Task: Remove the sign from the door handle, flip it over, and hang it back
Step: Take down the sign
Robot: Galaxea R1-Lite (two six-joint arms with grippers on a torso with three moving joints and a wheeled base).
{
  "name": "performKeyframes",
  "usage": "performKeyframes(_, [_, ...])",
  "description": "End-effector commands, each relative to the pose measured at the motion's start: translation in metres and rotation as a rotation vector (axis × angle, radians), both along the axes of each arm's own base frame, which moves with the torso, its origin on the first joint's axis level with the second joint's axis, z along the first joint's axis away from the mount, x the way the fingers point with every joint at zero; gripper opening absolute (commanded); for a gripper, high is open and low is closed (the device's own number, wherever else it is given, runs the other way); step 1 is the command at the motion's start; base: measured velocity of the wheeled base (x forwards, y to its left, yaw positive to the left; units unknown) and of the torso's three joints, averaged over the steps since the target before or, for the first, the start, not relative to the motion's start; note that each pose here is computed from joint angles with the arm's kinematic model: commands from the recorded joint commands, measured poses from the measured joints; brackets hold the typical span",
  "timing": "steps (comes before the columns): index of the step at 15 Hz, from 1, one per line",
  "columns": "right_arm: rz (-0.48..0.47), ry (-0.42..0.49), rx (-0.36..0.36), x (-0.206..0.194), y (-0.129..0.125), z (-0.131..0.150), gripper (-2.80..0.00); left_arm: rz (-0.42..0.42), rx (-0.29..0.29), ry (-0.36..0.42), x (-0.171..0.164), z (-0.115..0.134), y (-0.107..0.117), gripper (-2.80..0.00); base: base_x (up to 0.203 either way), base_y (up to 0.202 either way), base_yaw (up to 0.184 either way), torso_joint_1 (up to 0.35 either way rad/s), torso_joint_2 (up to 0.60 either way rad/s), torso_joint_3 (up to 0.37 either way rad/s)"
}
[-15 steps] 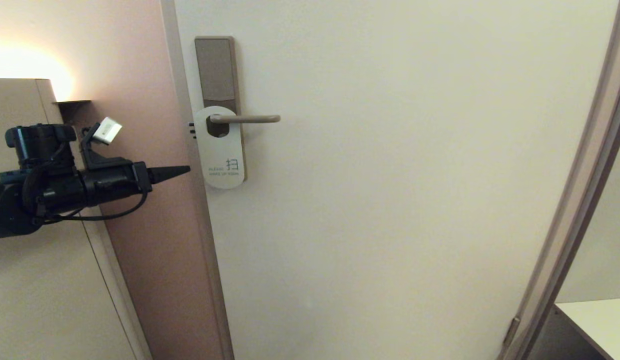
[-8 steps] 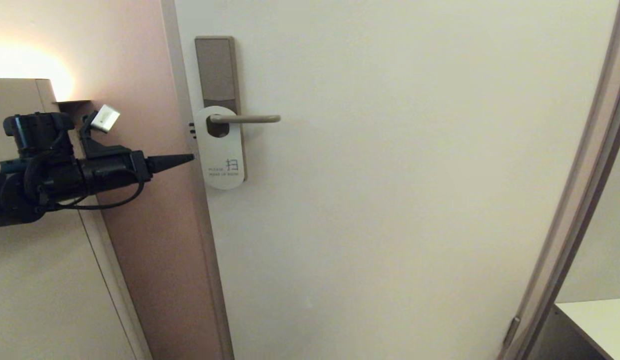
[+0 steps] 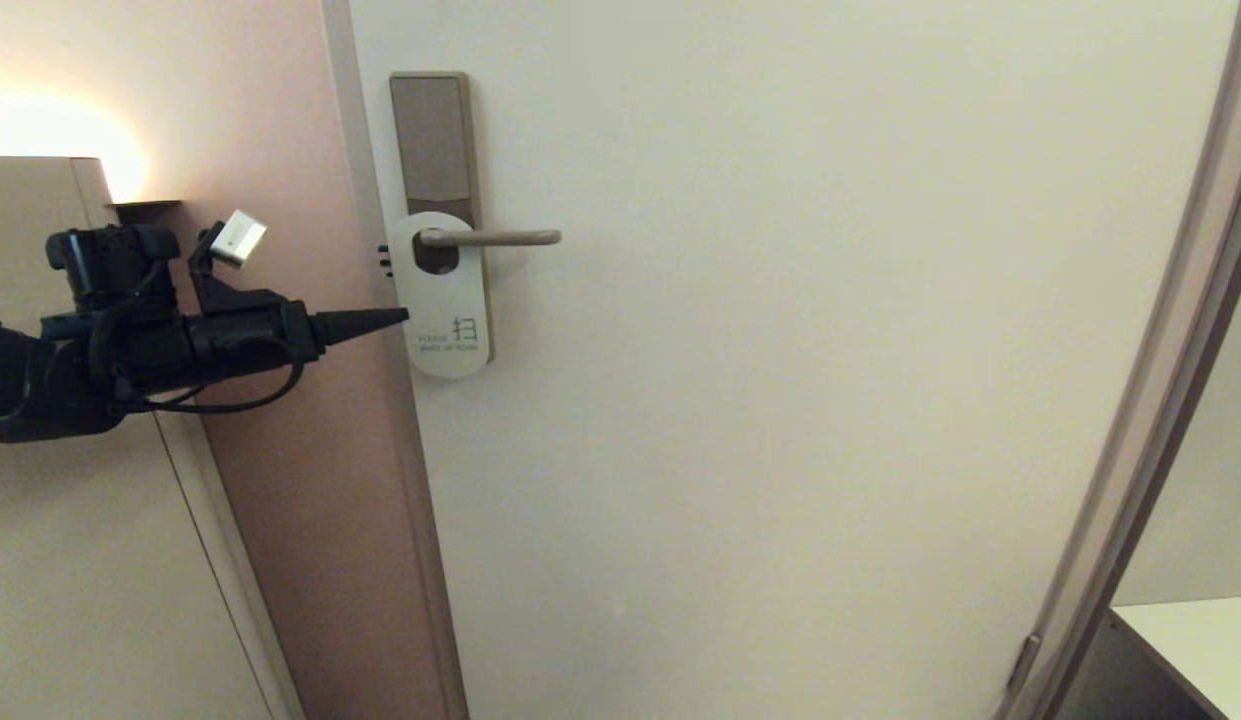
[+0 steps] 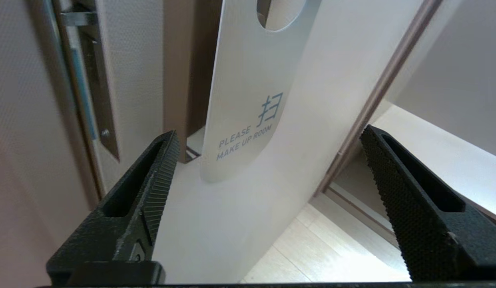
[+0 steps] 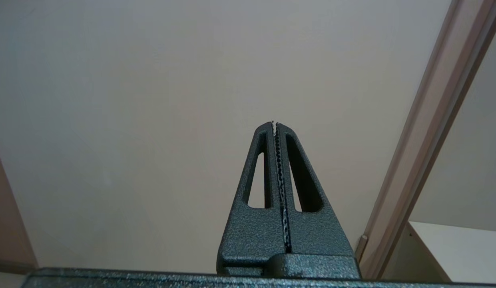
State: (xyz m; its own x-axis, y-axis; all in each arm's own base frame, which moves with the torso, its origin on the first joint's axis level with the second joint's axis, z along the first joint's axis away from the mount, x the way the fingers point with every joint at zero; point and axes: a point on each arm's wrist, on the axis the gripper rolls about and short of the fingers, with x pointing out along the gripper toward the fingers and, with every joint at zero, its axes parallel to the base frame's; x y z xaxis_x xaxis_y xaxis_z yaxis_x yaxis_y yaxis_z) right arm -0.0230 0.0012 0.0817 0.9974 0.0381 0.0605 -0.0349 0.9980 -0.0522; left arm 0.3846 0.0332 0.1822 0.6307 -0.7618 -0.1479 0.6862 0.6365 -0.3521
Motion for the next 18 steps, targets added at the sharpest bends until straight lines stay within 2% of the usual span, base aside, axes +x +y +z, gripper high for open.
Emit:
performKeyframes(1, [0.000, -0.001, -0.001, 0.000, 0.000, 0.000, -2.80, -0.014, -0.003, 0.003, 0.007, -0.004, -0.002, 0.00, 0.000, 0.000, 0.000, 0.000, 0.00, 0.000])
performKeyframes(5, [0.000, 0.000, -0.001, 0.000, 0.000, 0.000, -2.80, -0.039, -0.004, -0.006, 0.016, -0.005, -0.010, 0.00, 0.000, 0.000, 0.000, 0.000, 0.00, 0.000])
performKeyframes(8, [0.000, 0.001, -0.001, 0.000, 0.000, 0.000, -2.80, -0.100, -0.013, -0.015, 0.016, -0.003, -0.021, 0.00, 0.000, 0.000, 0.000, 0.000, 0.00, 0.000])
performKeyframes(11, [-0.001, -0.001, -0.001, 0.000, 0.000, 0.000, -2.80, -0.123, -0.012, -0.032, 0.017, 0.003, -0.030, 0.00, 0.000, 0.000, 0.000, 0.000, 0.00, 0.000])
performKeyframes(15, [0.001, 0.001, -0.001, 0.000, 0.000, 0.000, -2.80, -0.128, -0.017, -0.040, 0.020, 0.007, -0.033, 0.00, 0.000, 0.000, 0.000, 0.000, 0.00, 0.000])
performKeyframes(18, [0.001, -0.001, -0.001, 0.000, 0.000, 0.000, -2.80, -0.124, -0.018, -0.021, 0.024, -0.001, -0.031, 0.00, 0.000, 0.000, 0.000, 0.000, 0.00, 0.000])
